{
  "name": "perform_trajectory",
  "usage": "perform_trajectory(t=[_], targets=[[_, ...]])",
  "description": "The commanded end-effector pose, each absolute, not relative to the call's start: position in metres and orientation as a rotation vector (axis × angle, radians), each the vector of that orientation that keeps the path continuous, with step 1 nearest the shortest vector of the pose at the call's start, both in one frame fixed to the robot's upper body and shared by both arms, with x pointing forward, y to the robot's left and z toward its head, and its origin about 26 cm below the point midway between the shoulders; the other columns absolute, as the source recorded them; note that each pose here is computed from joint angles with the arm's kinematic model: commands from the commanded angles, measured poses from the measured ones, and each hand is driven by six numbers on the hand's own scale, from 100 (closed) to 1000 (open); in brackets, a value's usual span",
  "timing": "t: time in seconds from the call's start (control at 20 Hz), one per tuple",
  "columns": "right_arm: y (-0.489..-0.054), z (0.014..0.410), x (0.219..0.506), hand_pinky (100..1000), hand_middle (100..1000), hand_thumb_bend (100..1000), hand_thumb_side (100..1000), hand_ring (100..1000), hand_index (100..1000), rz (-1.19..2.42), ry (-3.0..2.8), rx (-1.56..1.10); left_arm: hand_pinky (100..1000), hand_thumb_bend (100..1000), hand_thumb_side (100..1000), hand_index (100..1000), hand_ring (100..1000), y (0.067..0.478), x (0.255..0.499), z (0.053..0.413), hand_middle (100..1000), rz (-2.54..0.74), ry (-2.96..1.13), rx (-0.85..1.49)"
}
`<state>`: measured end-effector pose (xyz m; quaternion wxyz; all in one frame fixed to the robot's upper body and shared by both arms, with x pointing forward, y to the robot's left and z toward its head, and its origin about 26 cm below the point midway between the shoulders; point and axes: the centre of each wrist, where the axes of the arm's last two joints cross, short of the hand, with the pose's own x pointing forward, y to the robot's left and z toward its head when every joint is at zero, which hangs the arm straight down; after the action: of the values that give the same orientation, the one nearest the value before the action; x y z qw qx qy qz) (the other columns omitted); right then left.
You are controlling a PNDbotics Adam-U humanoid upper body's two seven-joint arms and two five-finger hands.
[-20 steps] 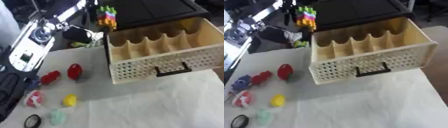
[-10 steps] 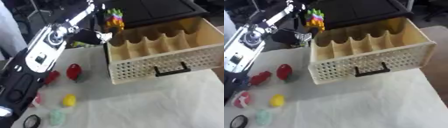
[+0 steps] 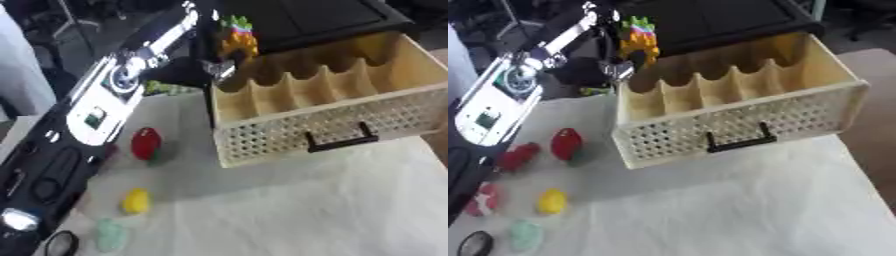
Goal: Pick up objects from table and place into drawer.
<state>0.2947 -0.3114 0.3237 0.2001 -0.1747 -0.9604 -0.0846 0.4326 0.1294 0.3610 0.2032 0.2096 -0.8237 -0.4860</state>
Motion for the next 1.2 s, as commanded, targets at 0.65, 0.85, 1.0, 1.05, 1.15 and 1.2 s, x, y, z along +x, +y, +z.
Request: perform_trajectory(t=[0.65, 0.85, 1.0, 1.05, 1.15, 1.2], targets=[[-0.3124, 0.3310, 0.2909, 528, 313, 100, 954, 309, 605, -0.270, -2.707, -0.473, 535, 100, 697, 978, 722, 0.1338, 0.4283, 0.3717, 771, -1.466, -2.313, 0.573], [-0.3122, 0.3309, 0.2910, 527, 313, 100, 954, 309, 604, -0.272, -2.706, -0.469, 566, 240, 758, 1000, 752, 0.1347, 0.4275, 0.3723, 811, -1.483, -2.314, 0.585], [-0.3122, 0.3309, 0.2910, 526, 313, 100, 953, 308, 604, -0.276, -2.705, -0.468, 581, 314, 823, 1000, 763, 0.1350, 0.4276, 0.3717, 825, -1.490, -2.313, 0.586], [-0.3120, 0.3309, 0.2911, 526, 312, 100, 953, 307, 603, -0.275, -2.705, -0.467, 581, 318, 829, 1000, 763, 0.1351, 0.4277, 0.3714, 825, -1.492, -2.314, 0.585], [-0.3118, 0.3309, 0.2912, 525, 311, 100, 951, 307, 603, -0.276, -2.702, -0.466, 599, 353, 860, 1000, 776, 0.1350, 0.4278, 0.3710, 840, -1.494, -2.316, 0.574], [-0.3118, 0.3309, 0.2912, 525, 311, 100, 950, 307, 603, -0.276, -2.701, -0.467, 596, 346, 852, 1000, 773, 0.1352, 0.4278, 0.3711, 836, -1.497, -2.315, 0.572]])
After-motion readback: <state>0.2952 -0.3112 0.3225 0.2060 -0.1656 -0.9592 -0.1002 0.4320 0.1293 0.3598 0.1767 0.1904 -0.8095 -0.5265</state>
